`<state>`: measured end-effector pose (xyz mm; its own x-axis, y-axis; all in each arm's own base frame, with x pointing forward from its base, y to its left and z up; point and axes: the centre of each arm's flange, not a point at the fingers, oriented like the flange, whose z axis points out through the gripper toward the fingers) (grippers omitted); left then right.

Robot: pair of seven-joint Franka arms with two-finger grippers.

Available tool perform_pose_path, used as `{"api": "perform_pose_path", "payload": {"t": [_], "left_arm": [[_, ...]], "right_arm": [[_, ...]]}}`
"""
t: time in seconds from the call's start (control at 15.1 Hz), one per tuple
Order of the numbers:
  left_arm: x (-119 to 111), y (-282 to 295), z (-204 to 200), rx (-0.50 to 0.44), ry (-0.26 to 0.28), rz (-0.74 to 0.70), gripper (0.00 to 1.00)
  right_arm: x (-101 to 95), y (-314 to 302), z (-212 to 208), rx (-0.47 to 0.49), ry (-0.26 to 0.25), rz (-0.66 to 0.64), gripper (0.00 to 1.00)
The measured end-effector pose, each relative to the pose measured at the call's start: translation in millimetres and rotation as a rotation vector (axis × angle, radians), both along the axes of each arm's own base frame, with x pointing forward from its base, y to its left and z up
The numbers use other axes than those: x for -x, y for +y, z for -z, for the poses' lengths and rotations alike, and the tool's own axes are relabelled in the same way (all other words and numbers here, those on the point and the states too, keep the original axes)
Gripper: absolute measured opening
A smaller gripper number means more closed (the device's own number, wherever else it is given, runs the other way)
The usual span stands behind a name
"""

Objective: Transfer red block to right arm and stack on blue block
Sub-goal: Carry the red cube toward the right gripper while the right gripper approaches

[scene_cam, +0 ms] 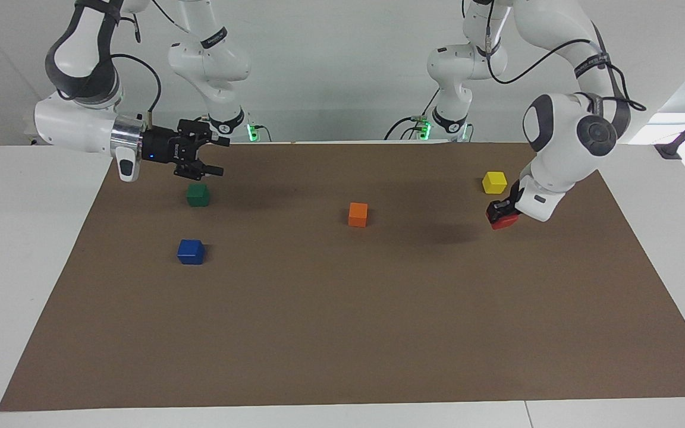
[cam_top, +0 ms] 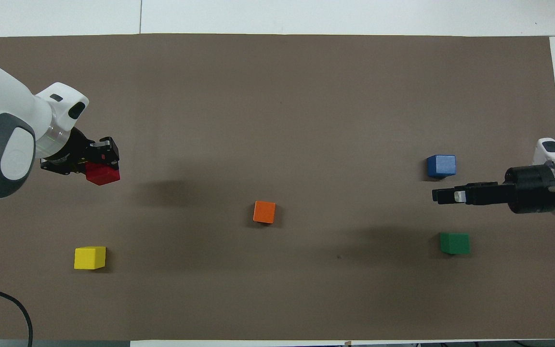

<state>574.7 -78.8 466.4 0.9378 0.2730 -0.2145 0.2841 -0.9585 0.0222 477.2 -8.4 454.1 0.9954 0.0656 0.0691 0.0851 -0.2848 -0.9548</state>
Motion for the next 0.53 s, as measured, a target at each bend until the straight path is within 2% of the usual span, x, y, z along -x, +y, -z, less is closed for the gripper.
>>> {"api": "perform_pose_path", "payload": {"t": [0.13,0.33,0.53], "left_arm": [[7.7,-22.5,-34.2,0.058,0.023,-0.235,0.54],[29.0,-51.8,-78.9,0.153,0.111,-0.598,0.54],[66.9,-104.8,-125.8,0.184,0.168,-0.745,0.54]], "right_arm": [[5.5,14.1,7.0,-0.111,-0.008,-0.01,1.0],[13.0,41.1,14.1,-0.276,-0.025,-0.035,1.0],[15.9,66.3,10.9,-0.401,-0.029,-0.039,1.0]]}}
